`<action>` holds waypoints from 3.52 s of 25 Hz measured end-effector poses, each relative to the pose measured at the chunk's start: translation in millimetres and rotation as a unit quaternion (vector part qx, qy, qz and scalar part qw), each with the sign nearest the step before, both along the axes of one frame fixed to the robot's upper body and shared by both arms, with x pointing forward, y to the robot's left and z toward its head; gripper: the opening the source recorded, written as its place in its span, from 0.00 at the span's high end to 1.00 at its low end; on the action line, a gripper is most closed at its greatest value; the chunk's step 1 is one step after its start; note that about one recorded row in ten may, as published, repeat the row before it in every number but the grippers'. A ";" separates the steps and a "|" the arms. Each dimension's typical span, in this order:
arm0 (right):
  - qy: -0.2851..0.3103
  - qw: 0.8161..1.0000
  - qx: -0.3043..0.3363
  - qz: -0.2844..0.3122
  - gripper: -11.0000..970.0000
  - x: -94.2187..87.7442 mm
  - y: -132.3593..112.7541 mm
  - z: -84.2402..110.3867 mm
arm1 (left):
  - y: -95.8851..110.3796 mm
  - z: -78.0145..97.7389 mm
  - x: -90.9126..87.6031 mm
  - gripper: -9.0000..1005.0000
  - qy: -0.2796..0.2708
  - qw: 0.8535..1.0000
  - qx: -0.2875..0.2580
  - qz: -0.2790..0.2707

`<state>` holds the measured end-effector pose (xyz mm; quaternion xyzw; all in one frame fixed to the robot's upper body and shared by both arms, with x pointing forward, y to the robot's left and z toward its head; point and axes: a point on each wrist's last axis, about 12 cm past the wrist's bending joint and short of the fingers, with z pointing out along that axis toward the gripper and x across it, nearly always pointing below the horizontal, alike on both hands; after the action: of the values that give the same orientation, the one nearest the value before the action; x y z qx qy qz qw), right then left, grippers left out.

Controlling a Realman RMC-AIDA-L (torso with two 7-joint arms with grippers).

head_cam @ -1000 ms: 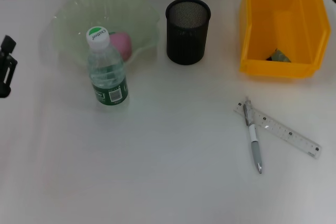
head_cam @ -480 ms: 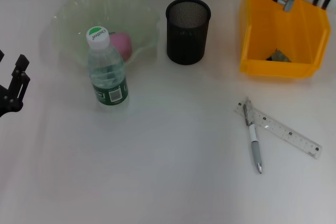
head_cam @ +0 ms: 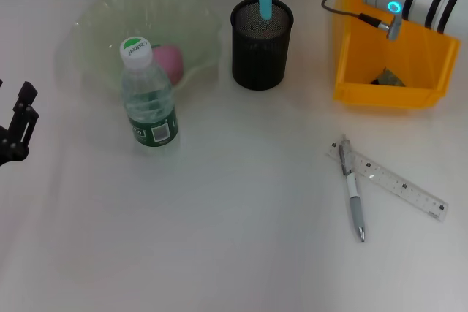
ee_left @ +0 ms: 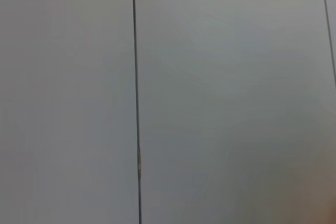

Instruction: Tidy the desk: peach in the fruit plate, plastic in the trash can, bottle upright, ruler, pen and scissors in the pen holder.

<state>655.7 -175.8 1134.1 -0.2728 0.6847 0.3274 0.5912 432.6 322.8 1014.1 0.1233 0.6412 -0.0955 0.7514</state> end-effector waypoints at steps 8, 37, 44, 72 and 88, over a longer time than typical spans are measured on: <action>0.021 0.999 -0.030 -0.014 0.82 0.7 4.6 -12.3 | -1.9 -1.2 -0.6 0.52 0.005 1.000 -0.005 -0.004; 0.013 1.000 -0.011 -0.016 0.53 -10.3 -16.2 -13.7 | -3.3 -4.0 -5.7 0.45 0.012 1.000 -0.011 -0.004; 0.022 1.000 0.019 0.008 0.23 -26.8 -48.0 30.9 | -6.2 -5.7 -7.4 0.23 0.018 1.000 -0.016 -0.010; 0.310 0.851 -0.408 0.115 0.16 -74.6 -47.3 59.0 | -32.5 -21.0 -13.3 0.19 0.083 0.992 -0.017 -0.089; 0.300 0.848 -0.422 0.116 0.16 -55.1 -24.9 17.1 | -33.5 -23.3 -7.8 0.19 0.097 0.991 -0.014 -0.089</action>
<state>600.6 -200.7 1151.1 -0.4623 0.8640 0.1391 0.1430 424.9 289.3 990.8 0.1595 0.6960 -0.1819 0.6760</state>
